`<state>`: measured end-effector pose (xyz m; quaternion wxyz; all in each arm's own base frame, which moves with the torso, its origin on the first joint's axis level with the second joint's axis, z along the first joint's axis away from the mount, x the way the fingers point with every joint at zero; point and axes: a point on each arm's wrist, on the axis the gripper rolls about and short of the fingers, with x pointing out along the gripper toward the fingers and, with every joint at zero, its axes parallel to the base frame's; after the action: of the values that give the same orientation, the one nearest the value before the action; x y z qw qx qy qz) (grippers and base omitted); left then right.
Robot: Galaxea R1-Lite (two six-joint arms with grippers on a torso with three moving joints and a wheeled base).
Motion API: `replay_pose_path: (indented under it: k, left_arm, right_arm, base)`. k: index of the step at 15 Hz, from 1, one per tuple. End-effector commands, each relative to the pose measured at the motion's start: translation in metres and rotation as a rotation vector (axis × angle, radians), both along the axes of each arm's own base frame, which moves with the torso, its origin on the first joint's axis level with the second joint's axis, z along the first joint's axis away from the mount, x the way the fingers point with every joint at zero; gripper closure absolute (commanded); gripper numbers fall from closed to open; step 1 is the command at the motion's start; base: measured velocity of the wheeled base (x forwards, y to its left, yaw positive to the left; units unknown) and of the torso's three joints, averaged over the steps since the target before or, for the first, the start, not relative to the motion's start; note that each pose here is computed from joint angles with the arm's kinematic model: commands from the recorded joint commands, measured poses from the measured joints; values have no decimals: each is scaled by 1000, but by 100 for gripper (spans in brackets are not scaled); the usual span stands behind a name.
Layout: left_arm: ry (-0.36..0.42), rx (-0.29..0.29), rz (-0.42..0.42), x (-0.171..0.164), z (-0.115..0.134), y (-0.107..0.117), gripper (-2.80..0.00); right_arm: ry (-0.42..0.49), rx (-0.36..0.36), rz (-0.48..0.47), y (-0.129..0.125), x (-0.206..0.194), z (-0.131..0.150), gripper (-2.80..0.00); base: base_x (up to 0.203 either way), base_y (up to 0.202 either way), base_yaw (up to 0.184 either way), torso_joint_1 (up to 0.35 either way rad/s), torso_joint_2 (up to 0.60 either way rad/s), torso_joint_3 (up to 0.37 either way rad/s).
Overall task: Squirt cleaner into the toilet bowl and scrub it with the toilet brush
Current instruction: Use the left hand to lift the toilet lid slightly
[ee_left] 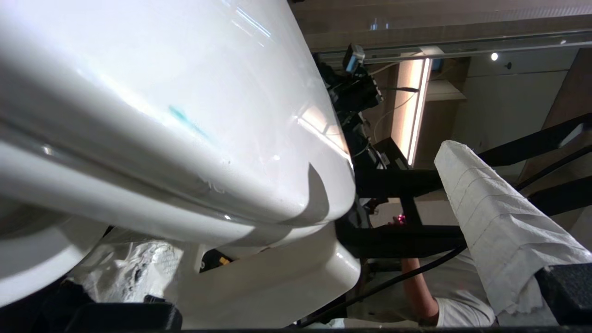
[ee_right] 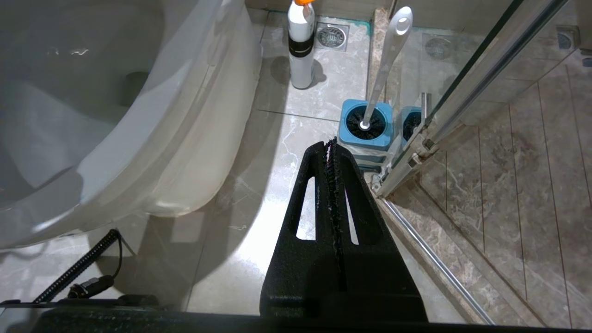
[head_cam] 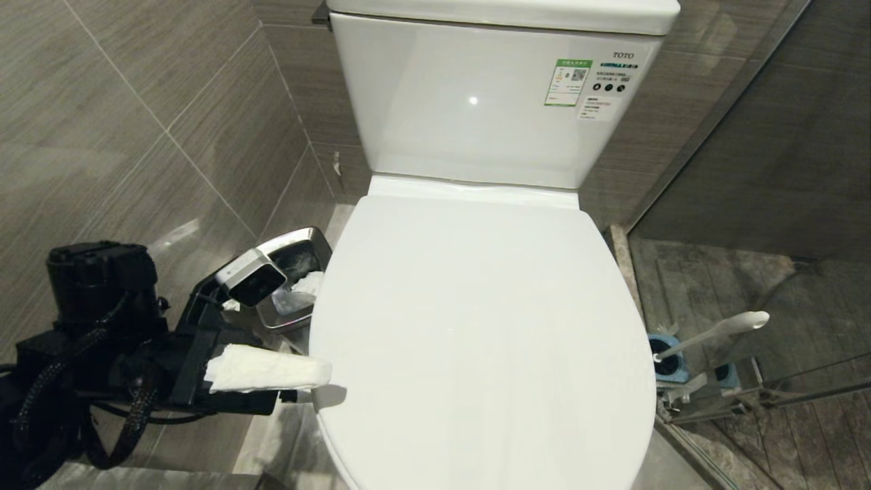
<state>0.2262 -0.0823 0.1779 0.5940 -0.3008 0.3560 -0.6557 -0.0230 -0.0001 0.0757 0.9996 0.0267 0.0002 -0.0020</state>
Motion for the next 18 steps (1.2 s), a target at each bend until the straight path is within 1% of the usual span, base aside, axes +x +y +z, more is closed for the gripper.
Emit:
replay_pose_path:
  k: [1, 3, 6, 12, 14, 18]
  left_arm:
    - [-24, -14, -1, 4, 18, -1, -280]
    - [-18, -21, -1, 8, 30, -3, -280]
    - [-33, -32, -1, 12, 47, -4, -280]
    - [-3, -47, -1, 8, 80, -3, -280]
    - [5, -54, -3, 5, 94, -2, -280]
    - [26, -64, -27, -14, 116, -2, -280]
  right_arm:
    - [1, 0, -1, 0, 0, 0, 0]
    - [1, 0, 1, 0, 0, 0, 0]
    - [1, 0, 0, 0, 0, 0, 0]
    - [2, 0, 0, 0, 0, 0, 0]
    - [3, 0, 0, 0, 0, 0, 0]
    - [1, 0, 0, 0, 0, 0, 0]
  base:
    - [0, 0, 0, 0, 0, 0]
    - [0, 0, 0, 0, 0, 0]
    - [0, 0, 0, 0, 0, 0]
    - [0, 0, 0, 0, 0, 0]
    - [0, 0, 0, 0, 0, 0]
    - [0, 0, 0, 2, -16, 1]
